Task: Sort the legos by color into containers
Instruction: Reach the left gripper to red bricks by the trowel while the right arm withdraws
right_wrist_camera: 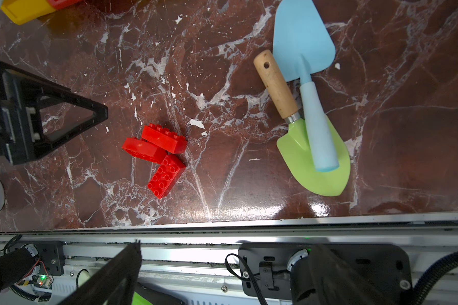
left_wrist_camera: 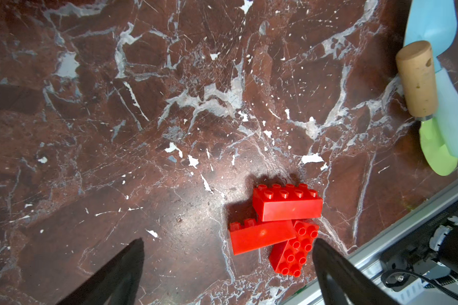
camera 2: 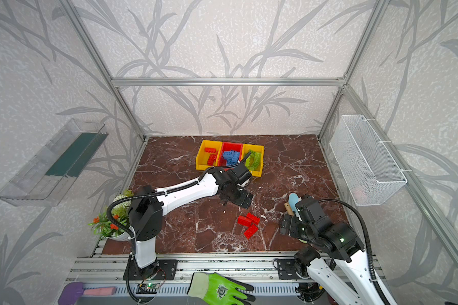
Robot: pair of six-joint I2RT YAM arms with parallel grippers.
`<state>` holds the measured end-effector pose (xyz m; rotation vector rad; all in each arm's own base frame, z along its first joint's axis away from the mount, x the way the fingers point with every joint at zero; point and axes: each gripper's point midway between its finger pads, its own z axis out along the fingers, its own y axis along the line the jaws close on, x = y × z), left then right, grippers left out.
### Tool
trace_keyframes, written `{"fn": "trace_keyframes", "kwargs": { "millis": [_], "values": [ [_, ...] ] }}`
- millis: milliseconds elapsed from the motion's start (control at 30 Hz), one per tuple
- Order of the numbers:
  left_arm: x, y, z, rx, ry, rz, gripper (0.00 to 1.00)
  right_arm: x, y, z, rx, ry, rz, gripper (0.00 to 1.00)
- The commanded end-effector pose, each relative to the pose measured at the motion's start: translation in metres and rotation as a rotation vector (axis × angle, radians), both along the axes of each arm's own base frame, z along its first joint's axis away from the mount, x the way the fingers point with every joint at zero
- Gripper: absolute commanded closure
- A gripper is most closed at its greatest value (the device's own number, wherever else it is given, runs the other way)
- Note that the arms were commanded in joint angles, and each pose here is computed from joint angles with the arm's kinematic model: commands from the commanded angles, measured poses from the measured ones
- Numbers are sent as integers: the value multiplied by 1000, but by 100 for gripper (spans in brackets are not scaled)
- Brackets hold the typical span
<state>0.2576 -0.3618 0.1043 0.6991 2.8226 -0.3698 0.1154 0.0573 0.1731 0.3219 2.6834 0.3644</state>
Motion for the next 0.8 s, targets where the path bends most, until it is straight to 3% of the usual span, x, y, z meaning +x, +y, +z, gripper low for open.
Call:
{"fn": "trace_keyframes", "kwargs": {
  "millis": [0,767],
  "values": [
    [-8,-5,-1,34,-10,-61,1,-11,-9,-8,-24,42,-31,1],
    [-58,-48,-38,129,20,-162,2,-36,-22,-11,-34,57,-30,1]
  ]
}}
